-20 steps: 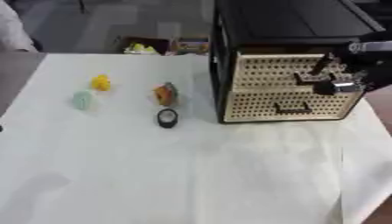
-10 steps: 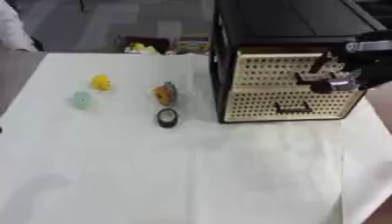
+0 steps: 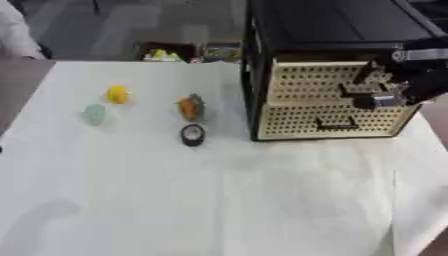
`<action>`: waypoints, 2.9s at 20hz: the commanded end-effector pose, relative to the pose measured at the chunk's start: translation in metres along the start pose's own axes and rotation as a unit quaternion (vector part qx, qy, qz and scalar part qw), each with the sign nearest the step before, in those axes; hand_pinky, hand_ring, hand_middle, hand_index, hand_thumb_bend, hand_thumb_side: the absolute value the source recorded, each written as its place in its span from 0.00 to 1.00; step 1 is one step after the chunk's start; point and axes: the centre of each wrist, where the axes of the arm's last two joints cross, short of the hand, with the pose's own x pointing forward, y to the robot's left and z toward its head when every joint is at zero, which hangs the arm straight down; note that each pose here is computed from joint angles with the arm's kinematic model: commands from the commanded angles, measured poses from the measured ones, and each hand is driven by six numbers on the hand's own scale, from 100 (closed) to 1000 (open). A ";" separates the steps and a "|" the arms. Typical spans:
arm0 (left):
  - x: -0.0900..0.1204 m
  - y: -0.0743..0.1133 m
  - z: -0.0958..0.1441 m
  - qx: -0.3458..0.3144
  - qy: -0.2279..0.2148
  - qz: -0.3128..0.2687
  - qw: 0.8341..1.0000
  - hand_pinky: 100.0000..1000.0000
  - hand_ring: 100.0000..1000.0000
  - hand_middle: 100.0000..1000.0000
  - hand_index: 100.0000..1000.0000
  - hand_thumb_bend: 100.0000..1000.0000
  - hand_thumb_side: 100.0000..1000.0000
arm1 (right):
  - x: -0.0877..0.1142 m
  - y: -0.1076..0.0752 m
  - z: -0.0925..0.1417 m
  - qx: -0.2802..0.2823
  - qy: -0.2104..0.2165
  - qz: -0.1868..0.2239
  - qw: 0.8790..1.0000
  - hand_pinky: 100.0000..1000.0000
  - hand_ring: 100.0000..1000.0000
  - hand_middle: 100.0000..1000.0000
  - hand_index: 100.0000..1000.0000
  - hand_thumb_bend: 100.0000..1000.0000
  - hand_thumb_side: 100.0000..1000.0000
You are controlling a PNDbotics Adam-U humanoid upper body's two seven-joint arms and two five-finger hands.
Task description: Pick up objects from table and place into drawer.
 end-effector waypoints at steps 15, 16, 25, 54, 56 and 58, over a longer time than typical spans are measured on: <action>0.005 -0.001 -0.004 -0.010 -0.012 -0.005 1.000 0.42 0.53 0.51 0.69 0.00 0.97 | -0.007 0.000 -0.002 0.031 0.029 0.032 0.999 0.00 0.00 0.00 0.84 0.39 0.72; 0.005 -0.001 -0.004 -0.010 -0.012 -0.004 1.000 0.42 0.53 0.51 0.69 0.00 0.97 | -0.007 0.002 -0.003 0.034 0.030 0.032 0.998 0.00 0.00 0.00 0.84 0.39 0.72; 0.005 -0.001 -0.004 -0.010 -0.012 -0.005 1.000 0.42 0.53 0.51 0.69 0.00 0.97 | -0.010 0.007 -0.007 0.043 0.034 0.034 0.998 0.00 0.00 0.00 0.82 0.39 0.71; 0.005 0.000 -0.003 -0.007 -0.011 -0.005 1.000 0.42 0.53 0.51 0.69 0.00 0.96 | -0.004 0.011 0.007 0.027 0.030 0.033 0.999 0.00 0.00 0.00 0.79 0.39 0.71; 0.005 0.000 -0.003 -0.007 -0.011 -0.005 1.000 0.42 0.53 0.51 0.69 0.00 0.96 | -0.006 0.013 0.008 0.028 0.031 0.028 0.999 0.00 0.00 0.00 0.78 0.39 0.72; 0.005 0.000 -0.003 -0.006 -0.011 -0.005 1.000 0.42 0.53 0.51 0.69 0.00 0.96 | -0.007 0.015 0.008 0.029 0.030 0.025 0.999 0.00 0.00 0.00 0.78 0.39 0.72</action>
